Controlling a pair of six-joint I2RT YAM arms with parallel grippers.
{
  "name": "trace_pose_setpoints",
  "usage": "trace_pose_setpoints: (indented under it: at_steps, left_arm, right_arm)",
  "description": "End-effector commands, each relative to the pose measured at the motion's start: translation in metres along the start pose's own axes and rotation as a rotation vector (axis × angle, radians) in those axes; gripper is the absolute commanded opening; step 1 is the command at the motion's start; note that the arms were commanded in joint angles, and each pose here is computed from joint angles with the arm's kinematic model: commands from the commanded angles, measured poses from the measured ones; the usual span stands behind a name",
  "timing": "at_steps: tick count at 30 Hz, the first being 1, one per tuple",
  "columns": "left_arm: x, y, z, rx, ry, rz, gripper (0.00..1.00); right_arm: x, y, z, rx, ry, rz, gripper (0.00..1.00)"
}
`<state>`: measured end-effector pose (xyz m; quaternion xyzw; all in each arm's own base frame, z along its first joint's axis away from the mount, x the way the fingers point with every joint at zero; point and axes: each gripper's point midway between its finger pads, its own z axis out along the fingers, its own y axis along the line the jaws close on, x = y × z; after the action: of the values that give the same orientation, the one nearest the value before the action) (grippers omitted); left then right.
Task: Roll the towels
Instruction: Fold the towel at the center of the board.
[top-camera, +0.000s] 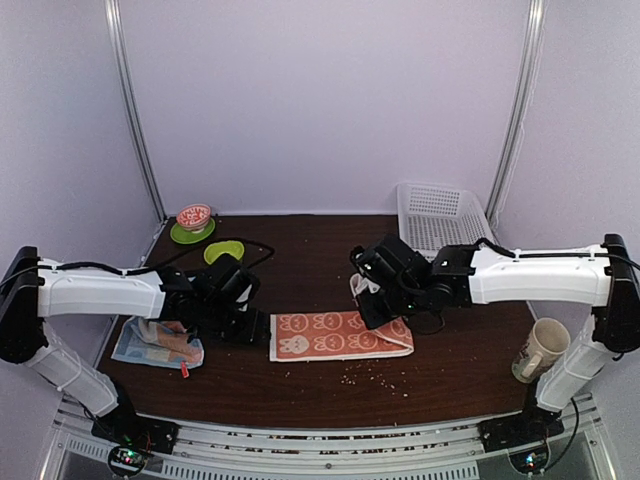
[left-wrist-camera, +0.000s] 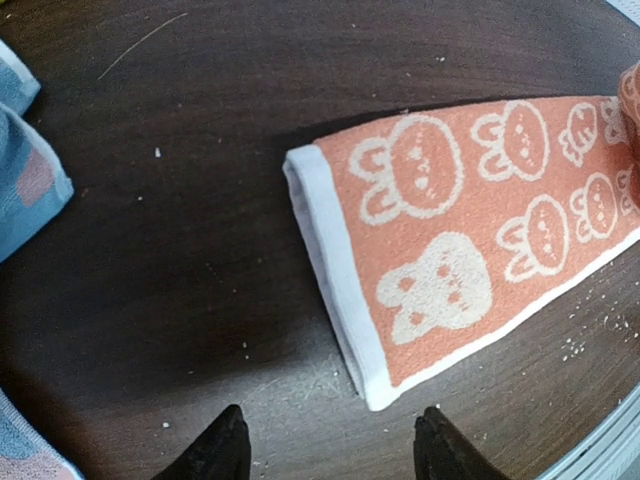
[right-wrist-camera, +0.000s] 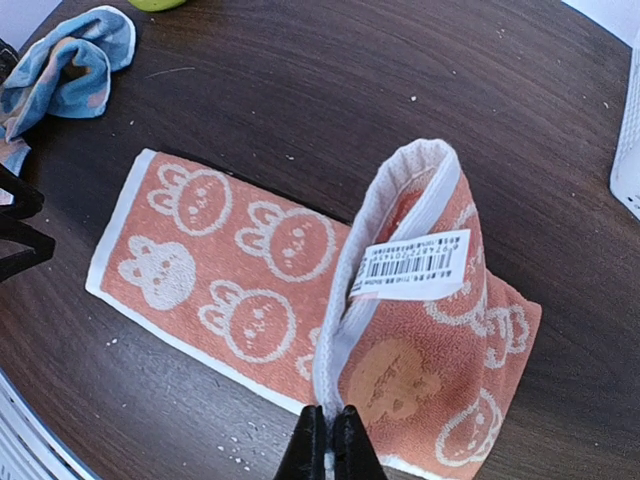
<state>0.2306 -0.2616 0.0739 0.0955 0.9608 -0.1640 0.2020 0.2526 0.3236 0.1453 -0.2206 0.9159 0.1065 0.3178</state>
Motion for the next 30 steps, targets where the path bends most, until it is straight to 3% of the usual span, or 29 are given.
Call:
trace_pose_setpoints:
  at_steps: [1, 30]
  left_arm:
    - [-0.002, 0.014, -0.005, -0.027, -0.046, -0.052, 0.58]
    - [0.016, 0.030, 0.005, -0.038, -0.020, -0.080, 0.55]
  right_arm:
    - [-0.020, 0.027, 0.002, -0.055, -0.046, 0.015, 0.00]
    - [-0.025, 0.104, 0.032, -0.157, -0.005, -0.063, 0.00]
